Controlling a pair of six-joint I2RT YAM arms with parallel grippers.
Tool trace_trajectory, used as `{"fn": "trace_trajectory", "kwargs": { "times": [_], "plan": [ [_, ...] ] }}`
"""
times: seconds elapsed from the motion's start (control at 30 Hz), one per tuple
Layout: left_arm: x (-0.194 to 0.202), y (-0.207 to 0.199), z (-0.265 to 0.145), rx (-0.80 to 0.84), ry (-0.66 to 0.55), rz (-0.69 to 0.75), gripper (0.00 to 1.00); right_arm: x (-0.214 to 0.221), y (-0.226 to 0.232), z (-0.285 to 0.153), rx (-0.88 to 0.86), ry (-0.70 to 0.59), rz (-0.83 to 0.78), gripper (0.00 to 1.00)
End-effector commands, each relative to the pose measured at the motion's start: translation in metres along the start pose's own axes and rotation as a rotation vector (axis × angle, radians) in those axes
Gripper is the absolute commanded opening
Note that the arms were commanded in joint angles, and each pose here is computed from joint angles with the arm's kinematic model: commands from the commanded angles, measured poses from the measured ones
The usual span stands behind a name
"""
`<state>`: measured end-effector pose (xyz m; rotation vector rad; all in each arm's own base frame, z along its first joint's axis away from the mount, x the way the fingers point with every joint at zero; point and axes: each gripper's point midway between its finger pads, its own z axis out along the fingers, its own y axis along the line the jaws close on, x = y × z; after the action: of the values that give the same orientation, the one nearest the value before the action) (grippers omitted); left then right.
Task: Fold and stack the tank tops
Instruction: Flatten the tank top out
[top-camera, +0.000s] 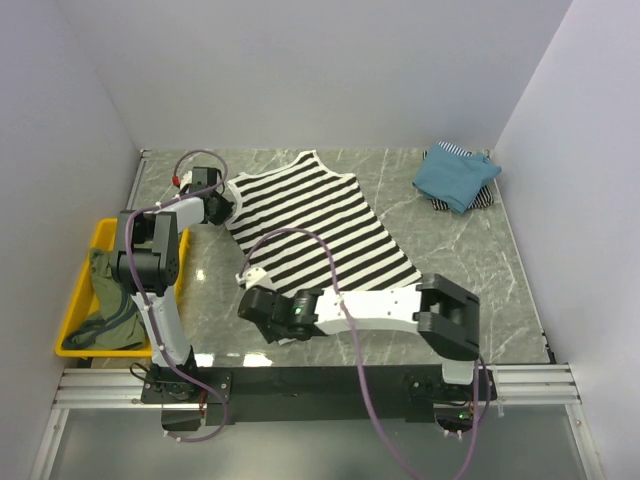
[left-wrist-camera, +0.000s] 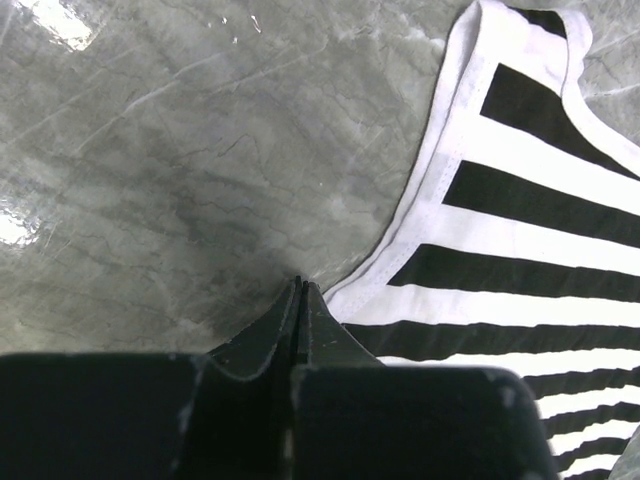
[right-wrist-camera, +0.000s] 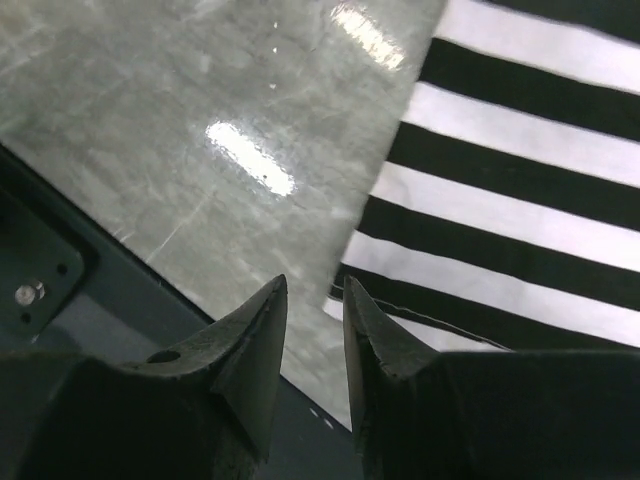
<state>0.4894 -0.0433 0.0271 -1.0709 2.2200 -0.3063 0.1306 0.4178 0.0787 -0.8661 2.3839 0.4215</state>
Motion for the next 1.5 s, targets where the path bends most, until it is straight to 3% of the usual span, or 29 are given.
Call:
{"fn": "trace_trajectory", "kwargs": {
  "times": [0.0, 0.23, 0.37, 0.57, 0.97, 1.37, 1.47],
  "plan": [
    [-0.023, -0.019, -0.022, 0.048, -0.057, 0.013, 0.06, 0.003, -0.004, 0.011, 0.105, -0.01, 0.027, 0.36],
    [-0.038, -0.021, -0.039, 0.034, -0.093, 0.018, 0.32, 0.022, -0.009, 0.031, 0.15, 0.027, 0.04, 0.37],
    [-0.038, -0.013, -0.048, 0.019, -0.095, -0.008, 0.4, 0.025, -0.007, 0.033, 0.142, 0.026, 0.04, 0.41],
    [-0.022, -0.002, -0.053, 0.022, -0.057, -0.036, 0.42, 0.032, -0.007, 0.037, 0.137, 0.041, 0.05, 0.34],
    [0.005, 0.016, -0.044, 0.022, 0.004, -0.065, 0.42, 0.053, -0.004, 0.042, 0.122, 0.084, 0.055, 0.34],
    [0.012, 0.025, -0.029, -0.017, 0.025, -0.056, 0.38, 0.049, -0.004, 0.037, 0.11, 0.069, 0.06, 0.01],
    [0.013, 0.033, -0.026, -0.054, 0.019, -0.058, 0.36, 0.047, -0.003, 0.035, 0.097, 0.065, 0.065, 0.0]
  ]
}}
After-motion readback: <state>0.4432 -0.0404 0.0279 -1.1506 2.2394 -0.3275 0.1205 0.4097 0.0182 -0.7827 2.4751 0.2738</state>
